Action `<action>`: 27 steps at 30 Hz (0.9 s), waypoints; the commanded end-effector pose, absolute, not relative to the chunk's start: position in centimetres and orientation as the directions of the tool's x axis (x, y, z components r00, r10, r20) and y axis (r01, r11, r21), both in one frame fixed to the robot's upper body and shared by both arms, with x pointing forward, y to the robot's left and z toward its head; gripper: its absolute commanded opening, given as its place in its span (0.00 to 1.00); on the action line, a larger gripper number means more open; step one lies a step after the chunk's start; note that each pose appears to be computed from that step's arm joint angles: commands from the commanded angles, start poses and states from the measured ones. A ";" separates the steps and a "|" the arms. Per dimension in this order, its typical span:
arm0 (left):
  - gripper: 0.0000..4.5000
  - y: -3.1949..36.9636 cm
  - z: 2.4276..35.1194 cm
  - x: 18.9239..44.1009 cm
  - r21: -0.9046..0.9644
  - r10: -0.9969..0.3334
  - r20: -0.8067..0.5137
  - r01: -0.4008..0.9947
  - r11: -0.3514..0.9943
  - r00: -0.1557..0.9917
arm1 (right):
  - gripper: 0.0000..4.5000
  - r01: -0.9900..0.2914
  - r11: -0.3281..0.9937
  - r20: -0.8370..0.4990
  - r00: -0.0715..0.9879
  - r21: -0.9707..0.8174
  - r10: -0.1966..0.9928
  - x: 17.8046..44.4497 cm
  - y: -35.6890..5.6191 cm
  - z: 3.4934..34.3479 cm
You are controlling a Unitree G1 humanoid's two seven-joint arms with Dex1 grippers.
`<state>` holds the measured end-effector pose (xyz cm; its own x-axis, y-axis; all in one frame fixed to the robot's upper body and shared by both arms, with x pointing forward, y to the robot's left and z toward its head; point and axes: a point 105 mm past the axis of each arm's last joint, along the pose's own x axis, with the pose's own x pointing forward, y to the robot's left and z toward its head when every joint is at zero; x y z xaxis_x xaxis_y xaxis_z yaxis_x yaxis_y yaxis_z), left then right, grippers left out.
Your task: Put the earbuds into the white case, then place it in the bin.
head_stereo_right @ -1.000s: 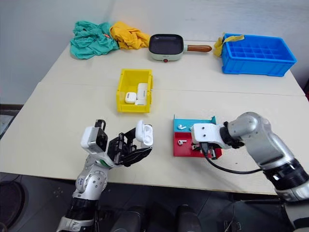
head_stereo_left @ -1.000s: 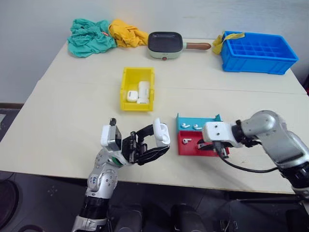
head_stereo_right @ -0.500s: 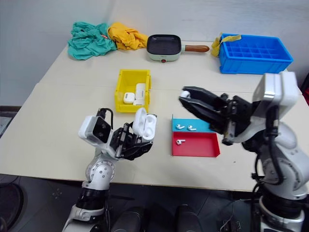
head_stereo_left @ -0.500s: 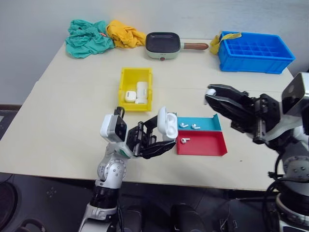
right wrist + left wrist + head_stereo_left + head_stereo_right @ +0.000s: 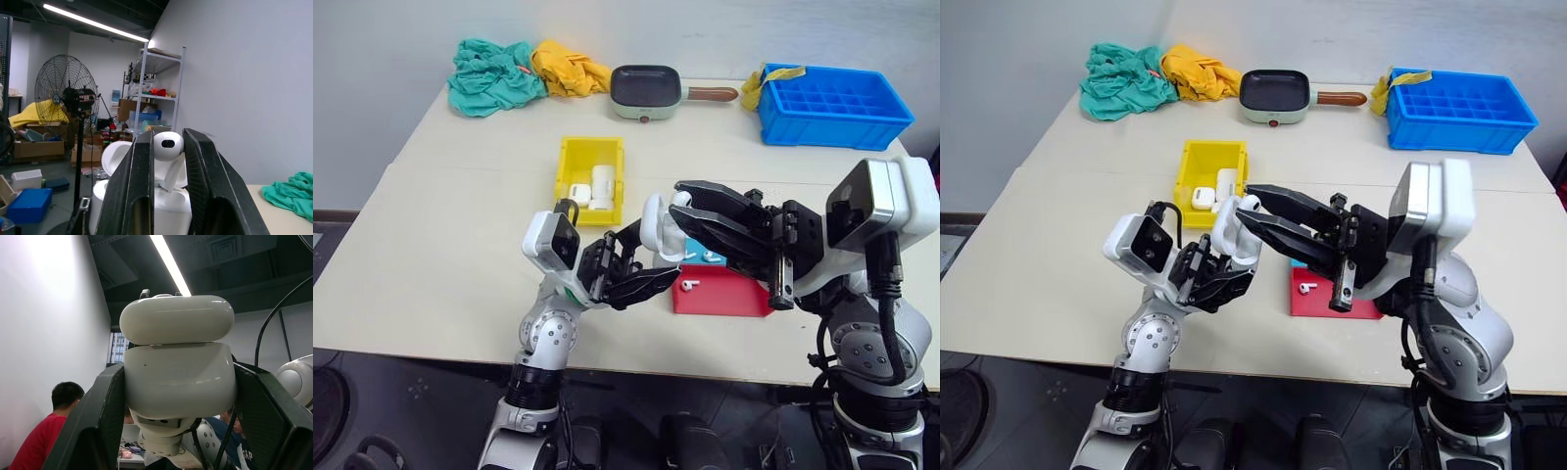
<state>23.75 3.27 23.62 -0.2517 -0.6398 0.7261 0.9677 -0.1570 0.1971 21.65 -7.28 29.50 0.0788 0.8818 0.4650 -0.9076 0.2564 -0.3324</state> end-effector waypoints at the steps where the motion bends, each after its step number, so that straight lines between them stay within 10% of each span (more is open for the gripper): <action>1: 0.62 3.4 24.5 22.9 0.248 -0.625 0.723 0.954 -0.165 -0.296 | 0.11 -0.893 0.276 0.480 0.079 -0.356 0.874 21.7 -7.3 29.6; 18: 0.62 3.0 25.0 22.9 0.269 -0.620 0.725 0.952 -0.147 -0.300 | 0.11 -0.936 0.209 0.378 0.092 -0.283 0.921 22.5 -7.3 26.3; 27: 0.62 4.5 23.4 24.3 0.224 -0.690 0.691 0.971 -0.080 -0.215 | 0.66 -0.846 0.414 0.369 0.286 -0.336 0.884 22.6 -12.7 27.5</action>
